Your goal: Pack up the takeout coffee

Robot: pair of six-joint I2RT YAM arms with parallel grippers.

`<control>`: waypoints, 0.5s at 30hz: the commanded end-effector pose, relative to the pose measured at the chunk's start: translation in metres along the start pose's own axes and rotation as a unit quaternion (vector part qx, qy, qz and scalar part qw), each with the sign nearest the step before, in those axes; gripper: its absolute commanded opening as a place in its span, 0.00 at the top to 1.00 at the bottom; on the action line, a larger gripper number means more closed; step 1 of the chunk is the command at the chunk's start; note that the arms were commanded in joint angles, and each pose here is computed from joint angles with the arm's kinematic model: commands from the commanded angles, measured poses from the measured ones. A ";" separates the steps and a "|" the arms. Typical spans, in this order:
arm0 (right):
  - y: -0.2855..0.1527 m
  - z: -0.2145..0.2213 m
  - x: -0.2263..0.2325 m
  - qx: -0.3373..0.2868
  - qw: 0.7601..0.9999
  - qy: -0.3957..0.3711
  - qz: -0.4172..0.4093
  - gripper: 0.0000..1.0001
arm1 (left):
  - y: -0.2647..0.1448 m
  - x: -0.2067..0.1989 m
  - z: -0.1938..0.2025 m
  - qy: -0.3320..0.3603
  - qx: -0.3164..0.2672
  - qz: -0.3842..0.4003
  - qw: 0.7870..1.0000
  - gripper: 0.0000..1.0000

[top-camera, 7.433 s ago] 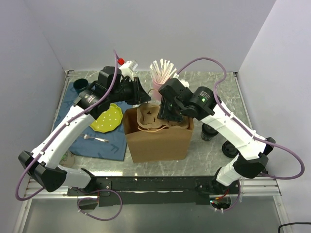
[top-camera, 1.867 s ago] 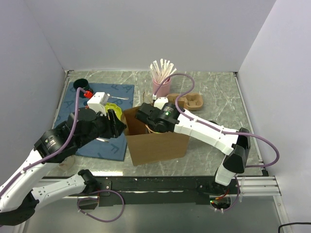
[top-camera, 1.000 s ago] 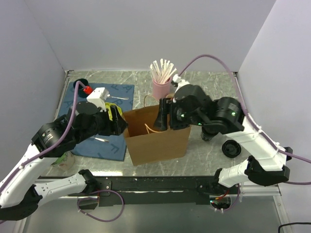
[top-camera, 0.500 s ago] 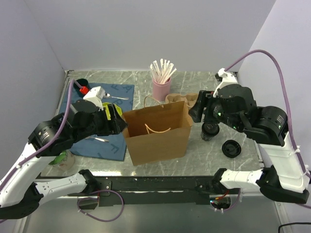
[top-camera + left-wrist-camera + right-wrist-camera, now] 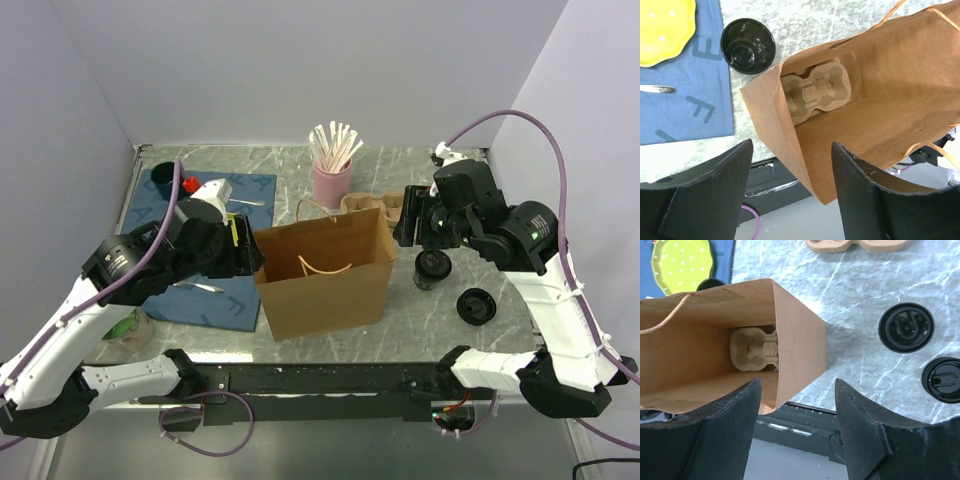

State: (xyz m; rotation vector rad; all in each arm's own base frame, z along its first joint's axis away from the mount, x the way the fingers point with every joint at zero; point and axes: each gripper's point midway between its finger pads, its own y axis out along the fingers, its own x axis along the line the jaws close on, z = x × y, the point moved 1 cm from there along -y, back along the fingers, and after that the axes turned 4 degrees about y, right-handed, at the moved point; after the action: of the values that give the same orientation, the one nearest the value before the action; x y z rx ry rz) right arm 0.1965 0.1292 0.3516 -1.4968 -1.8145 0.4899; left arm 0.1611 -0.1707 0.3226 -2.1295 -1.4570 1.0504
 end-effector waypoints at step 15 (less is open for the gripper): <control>0.004 -0.042 0.011 -0.015 1.000 0.014 -0.014 0.36 | 0.029 0.002 -0.039 0.058 -0.059 -0.062 0.995 0.53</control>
State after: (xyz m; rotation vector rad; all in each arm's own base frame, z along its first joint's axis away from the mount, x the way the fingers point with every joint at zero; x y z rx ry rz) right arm 0.2251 0.1442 0.3579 -1.4536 -1.7942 0.4948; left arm 0.1961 -0.1711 0.3120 -2.0414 -1.5786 0.8678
